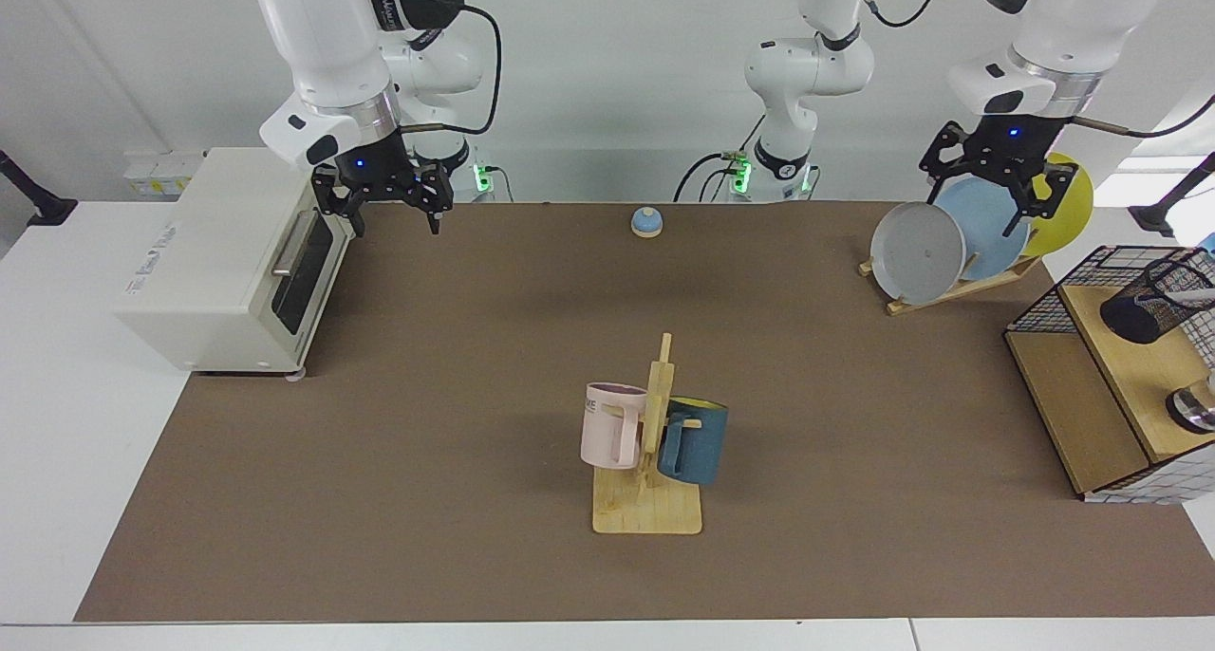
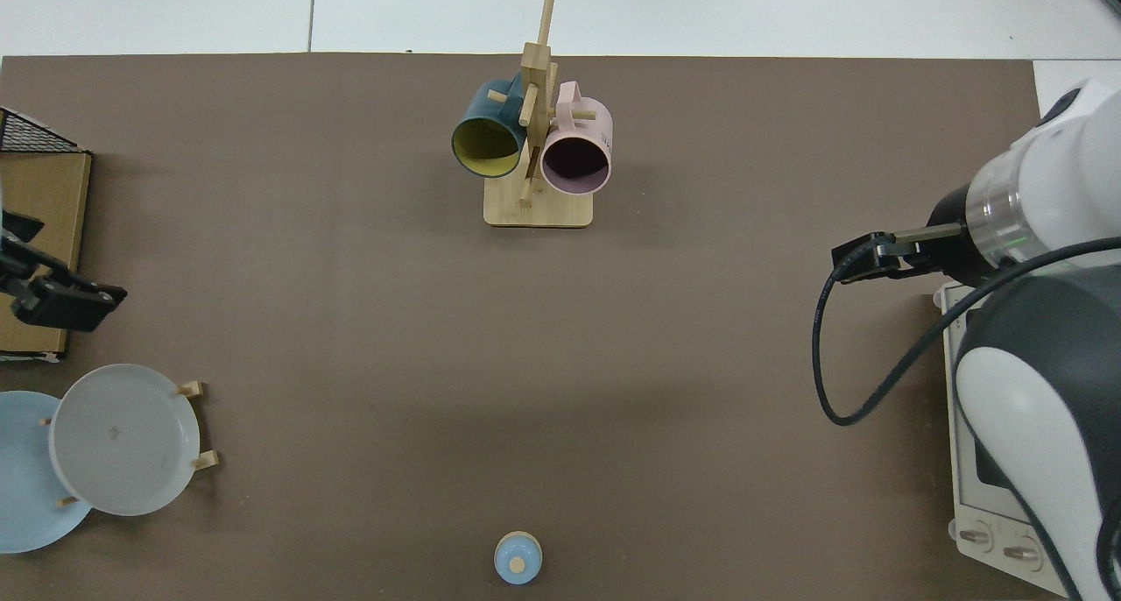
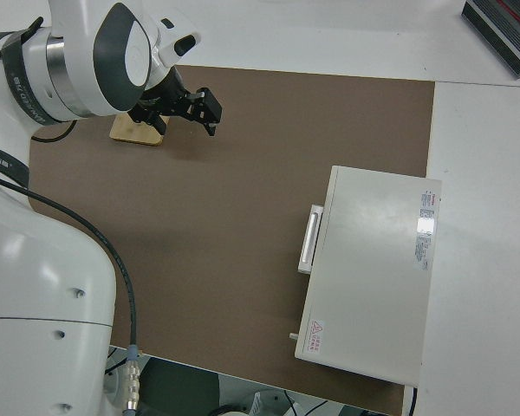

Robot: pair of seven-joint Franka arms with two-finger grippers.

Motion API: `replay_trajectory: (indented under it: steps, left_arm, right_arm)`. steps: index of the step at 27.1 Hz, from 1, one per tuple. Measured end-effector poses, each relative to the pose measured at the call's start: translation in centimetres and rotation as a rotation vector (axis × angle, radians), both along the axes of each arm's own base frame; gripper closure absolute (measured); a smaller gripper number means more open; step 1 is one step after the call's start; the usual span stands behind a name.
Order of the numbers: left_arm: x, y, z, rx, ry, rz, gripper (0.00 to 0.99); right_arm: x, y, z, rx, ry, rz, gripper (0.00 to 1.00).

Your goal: Put markers into pen holder

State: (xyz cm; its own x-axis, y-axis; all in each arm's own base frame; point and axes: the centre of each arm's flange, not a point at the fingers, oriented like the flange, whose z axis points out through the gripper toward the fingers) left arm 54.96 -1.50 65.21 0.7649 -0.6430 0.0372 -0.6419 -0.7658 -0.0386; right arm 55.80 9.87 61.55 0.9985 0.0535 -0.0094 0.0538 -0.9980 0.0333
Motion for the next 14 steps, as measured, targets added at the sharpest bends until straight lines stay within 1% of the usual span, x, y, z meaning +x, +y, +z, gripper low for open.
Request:
replay_trajectory:
  steps: [3, 7, 11, 14]
  left_arm:
    - [-0.3, -1.2, -0.2, -0.054, 0.029, 0.13, 0.0]
    - [-0.8, -2.9, -0.4, -0.08, 0.067, 0.263, 0.0]
    - [-1.0, -3.9, -0.5, -0.08, 0.084, 0.319, 0.0]
    - [-1.1, -4.1, -0.5, -0.079, 0.086, 0.341, 0.0]
  right_arm:
    - [0.0, 0.0, 0.0, 0.0, 0.0, 0.0, 0.0]
    - [0.0, 0.0, 0.0, 0.0, 0.0, 0.0, 0.0]
    - [0.0, 0.0, 0.0, 0.0, 0.0, 0.0, 0.0]
    - [0.0, 0.0, 0.0, 0.0, 0.0, 0.0, 0.0]
